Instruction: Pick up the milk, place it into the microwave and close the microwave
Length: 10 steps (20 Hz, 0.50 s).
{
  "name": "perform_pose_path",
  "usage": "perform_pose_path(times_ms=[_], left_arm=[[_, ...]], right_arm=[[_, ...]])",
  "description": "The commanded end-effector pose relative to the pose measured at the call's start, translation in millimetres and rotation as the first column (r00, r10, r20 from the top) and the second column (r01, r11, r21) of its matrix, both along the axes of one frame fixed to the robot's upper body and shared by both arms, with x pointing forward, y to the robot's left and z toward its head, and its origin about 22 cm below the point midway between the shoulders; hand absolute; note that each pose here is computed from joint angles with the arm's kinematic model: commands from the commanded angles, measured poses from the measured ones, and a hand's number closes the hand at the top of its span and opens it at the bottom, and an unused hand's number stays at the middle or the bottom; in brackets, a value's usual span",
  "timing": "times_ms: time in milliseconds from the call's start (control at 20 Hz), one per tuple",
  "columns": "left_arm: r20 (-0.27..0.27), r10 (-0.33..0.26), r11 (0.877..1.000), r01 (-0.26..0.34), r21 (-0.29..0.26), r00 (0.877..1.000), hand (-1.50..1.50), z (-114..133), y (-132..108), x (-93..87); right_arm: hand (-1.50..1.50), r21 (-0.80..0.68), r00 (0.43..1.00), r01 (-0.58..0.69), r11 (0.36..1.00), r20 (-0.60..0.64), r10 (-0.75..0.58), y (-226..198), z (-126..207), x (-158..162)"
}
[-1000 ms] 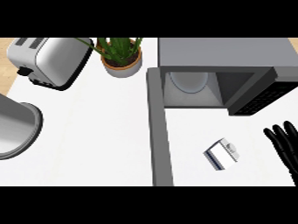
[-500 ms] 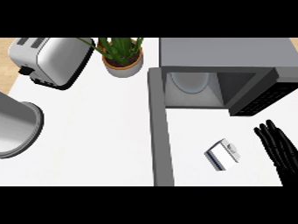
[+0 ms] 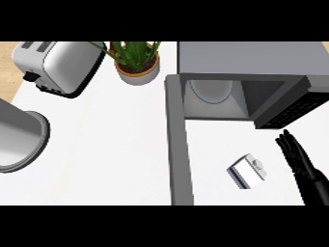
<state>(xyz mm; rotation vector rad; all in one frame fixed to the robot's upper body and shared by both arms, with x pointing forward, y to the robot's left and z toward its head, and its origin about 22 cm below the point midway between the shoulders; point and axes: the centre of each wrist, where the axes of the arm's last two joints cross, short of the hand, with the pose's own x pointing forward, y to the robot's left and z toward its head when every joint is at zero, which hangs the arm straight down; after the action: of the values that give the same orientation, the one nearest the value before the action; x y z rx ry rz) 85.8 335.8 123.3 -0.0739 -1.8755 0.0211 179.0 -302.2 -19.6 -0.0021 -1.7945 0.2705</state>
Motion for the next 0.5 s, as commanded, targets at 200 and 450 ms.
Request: perform_pose_path(times_ms=[200, 450], left_arm=[[0.094, -0.055, 0.997, 0.059, -0.045, 0.994, -1.5, 18.4, -6.7, -15.4], [0.098, -0.052, 0.997, 0.058, -0.056, 0.994, -1.5, 10.3, -2.6, -26.6]], right_arm=[[-1.5, -0.058, 0.999, 0.012, 0.998, -0.052, -0.015, -19.3, -68.7, -8.9], [-1.5, -0.111, 0.999, 0.018, 0.994, -0.044, -0.023, -19.3, -94.2, 16.6]])
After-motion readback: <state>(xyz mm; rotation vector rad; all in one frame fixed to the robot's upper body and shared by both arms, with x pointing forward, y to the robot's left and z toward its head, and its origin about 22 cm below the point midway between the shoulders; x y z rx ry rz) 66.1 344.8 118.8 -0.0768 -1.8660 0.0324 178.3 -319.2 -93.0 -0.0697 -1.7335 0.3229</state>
